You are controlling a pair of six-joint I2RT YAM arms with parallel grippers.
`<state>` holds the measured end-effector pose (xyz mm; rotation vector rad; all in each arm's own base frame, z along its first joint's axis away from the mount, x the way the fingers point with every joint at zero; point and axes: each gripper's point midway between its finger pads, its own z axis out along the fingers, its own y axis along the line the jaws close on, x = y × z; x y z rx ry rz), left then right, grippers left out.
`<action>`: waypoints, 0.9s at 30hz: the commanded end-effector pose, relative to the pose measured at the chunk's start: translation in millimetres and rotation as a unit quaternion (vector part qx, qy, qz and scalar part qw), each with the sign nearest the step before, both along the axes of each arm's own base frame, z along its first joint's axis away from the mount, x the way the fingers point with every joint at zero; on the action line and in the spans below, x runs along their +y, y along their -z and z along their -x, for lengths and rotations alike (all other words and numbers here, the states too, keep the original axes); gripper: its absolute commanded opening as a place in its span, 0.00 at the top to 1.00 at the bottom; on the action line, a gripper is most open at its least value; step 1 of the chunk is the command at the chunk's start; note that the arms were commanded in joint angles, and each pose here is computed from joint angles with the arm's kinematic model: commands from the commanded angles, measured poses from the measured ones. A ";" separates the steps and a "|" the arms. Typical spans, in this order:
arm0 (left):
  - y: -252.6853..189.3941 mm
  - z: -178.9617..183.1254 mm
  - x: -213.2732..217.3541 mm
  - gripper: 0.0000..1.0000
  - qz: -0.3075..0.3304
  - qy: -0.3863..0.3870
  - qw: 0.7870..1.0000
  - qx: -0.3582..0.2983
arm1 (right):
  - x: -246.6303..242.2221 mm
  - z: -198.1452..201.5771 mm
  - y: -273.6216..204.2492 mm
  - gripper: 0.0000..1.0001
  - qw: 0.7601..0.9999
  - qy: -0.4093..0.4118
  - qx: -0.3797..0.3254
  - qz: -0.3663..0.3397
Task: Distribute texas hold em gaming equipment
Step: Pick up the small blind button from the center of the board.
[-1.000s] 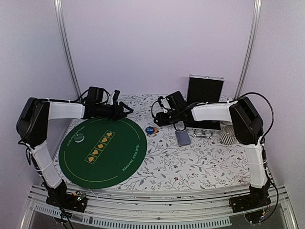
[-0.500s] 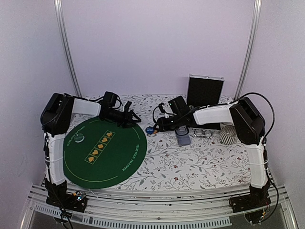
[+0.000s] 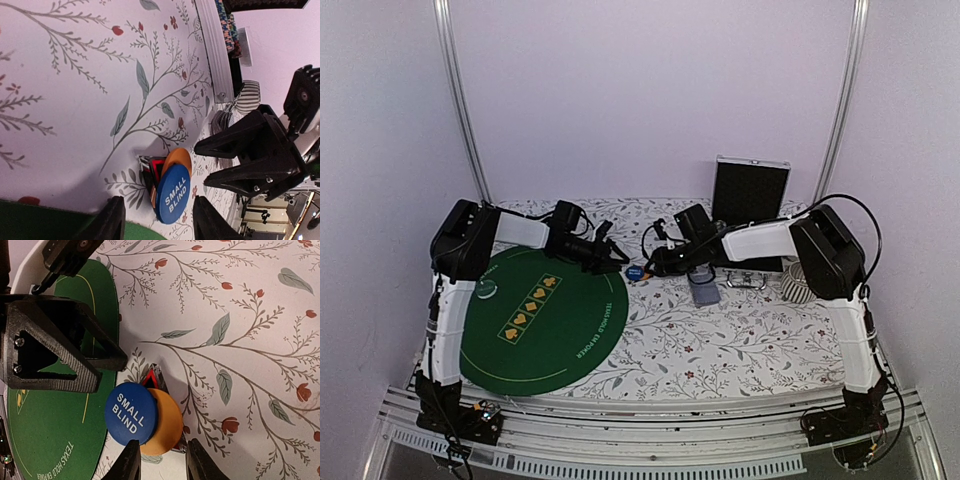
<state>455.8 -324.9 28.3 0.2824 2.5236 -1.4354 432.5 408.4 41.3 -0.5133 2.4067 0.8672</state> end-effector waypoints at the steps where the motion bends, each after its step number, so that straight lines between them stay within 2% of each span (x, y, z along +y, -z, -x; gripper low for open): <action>1: 8.4 7.8 -6.6 0.52 0.000 0.024 1.000 0.002 | 7.8 -8.4 6.1 0.68 1.000 -0.008 -0.002 -0.009; 11: 18.5 9.8 -15.7 0.61 0.008 0.045 0.999 0.015 | 13.8 -9.0 22.5 0.72 1.000 -0.008 0.017 -0.016; 19: 16.0 20.0 -19.6 0.75 0.016 0.064 0.998 0.016 | 13.7 -10.0 22.0 0.73 1.000 -0.005 0.018 -0.018; 21: 13.2 21.9 -20.0 0.80 0.019 0.068 0.997 0.013 | 13.9 -9.0 22.4 0.74 1.000 -0.005 0.019 -0.019; 24: 9.0 23.3 -18.5 0.92 0.021 0.068 0.997 0.011 | 12.5 -9.4 21.6 0.74 1.000 -0.003 0.018 -0.019; 27: 4.2 22.7 -16.1 0.99 0.022 0.063 0.998 0.006 | 10.9 -9.1 20.5 0.74 1.000 0.002 0.019 -0.019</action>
